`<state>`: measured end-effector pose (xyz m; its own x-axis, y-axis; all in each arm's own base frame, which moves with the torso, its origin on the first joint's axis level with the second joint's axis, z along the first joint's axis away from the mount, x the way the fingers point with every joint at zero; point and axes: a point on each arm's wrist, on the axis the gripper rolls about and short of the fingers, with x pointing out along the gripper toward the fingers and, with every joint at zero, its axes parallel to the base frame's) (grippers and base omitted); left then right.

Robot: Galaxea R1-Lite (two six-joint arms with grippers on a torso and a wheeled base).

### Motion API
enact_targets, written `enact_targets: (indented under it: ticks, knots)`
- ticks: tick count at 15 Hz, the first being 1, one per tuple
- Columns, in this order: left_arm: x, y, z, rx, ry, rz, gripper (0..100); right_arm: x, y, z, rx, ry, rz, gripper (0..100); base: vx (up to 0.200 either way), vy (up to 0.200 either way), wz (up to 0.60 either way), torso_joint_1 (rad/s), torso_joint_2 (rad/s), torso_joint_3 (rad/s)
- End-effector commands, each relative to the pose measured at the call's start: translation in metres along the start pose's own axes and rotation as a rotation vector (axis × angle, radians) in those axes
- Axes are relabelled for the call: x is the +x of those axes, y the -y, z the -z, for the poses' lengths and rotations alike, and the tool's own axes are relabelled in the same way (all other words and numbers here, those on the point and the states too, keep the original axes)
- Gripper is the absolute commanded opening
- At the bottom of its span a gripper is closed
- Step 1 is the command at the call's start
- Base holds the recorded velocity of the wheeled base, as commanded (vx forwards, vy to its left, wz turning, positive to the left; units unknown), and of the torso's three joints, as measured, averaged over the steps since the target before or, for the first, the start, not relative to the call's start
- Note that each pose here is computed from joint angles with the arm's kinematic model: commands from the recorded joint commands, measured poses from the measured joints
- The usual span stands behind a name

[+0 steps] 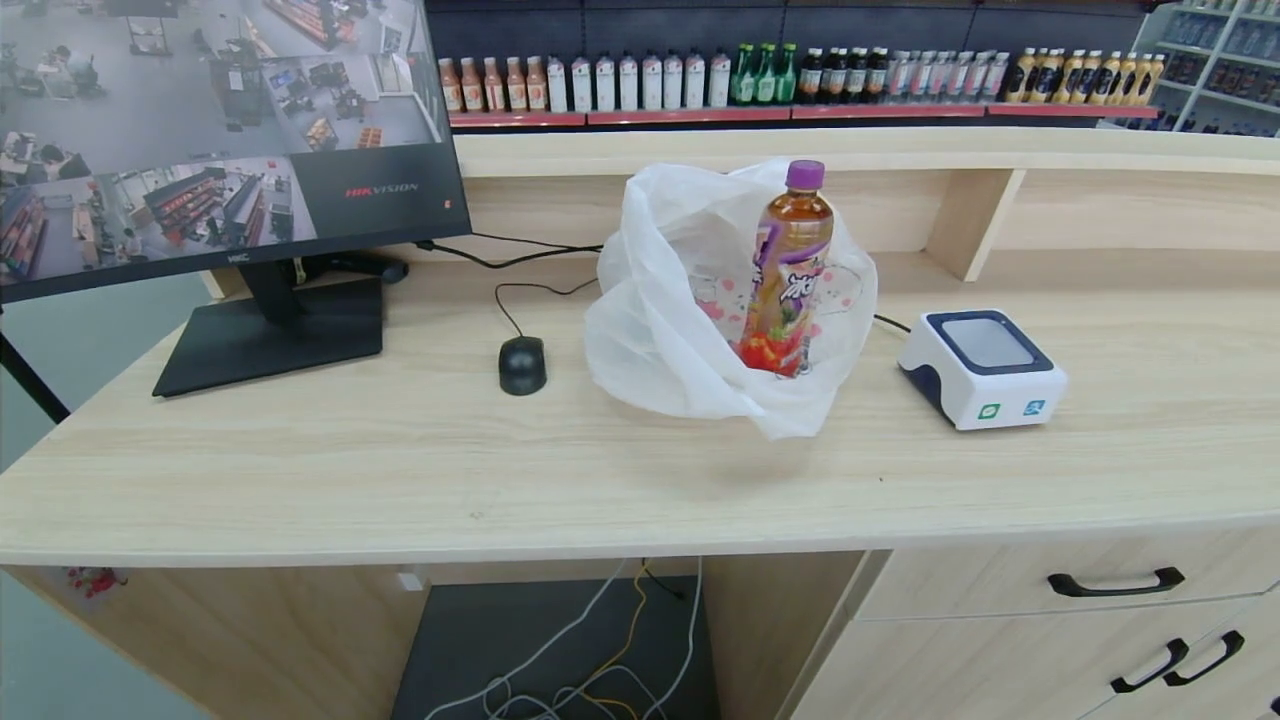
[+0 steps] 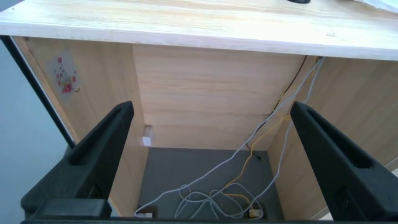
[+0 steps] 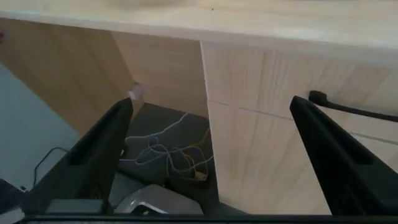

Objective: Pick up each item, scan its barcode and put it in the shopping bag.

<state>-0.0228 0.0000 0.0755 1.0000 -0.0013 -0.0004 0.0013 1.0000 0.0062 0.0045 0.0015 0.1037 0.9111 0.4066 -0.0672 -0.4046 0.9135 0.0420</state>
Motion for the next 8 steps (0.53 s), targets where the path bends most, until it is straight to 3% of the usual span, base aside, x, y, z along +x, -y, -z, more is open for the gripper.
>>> enact_targets:
  ticks: [1,3,5,6,8]
  knots:
    - [0.0000,0.0000,0.0000,0.000,0.000,0.000,100,-0.0254,0.0003,0.0216,-0.028,0.046,0.015,100,0.000,0.000,0.00,0.000,0.00,0.000]
    - [0.0000,0.0000,0.0000,0.000,0.000,0.000,100,-0.0202,-0.0031,0.0205,-0.043,-0.013,0.186,100,0.000,0.000,0.00,0.000,0.00,0.000]
    - [0.0000,0.0000,0.0000,0.000,0.000,0.000,100,-0.0205,-0.0035,0.0203,-0.047,-0.006,0.191,100,0.000,0.000,0.00,0.000,0.00,0.000]
    - [0.0000,0.0000,0.0000,0.000,0.000,0.000,100,-0.0205,-0.0012,0.0218,-0.044,-0.006,0.300,100,0.000,0.000,0.00,0.000,0.00,0.000]
    - [0.0000,0.0000,0.0000,0.000,0.000,0.000,100,-0.0207,-0.0001,0.0219,-0.012,0.001,0.358,100,0.000,0.000,0.00,0.000,0.00,0.000]
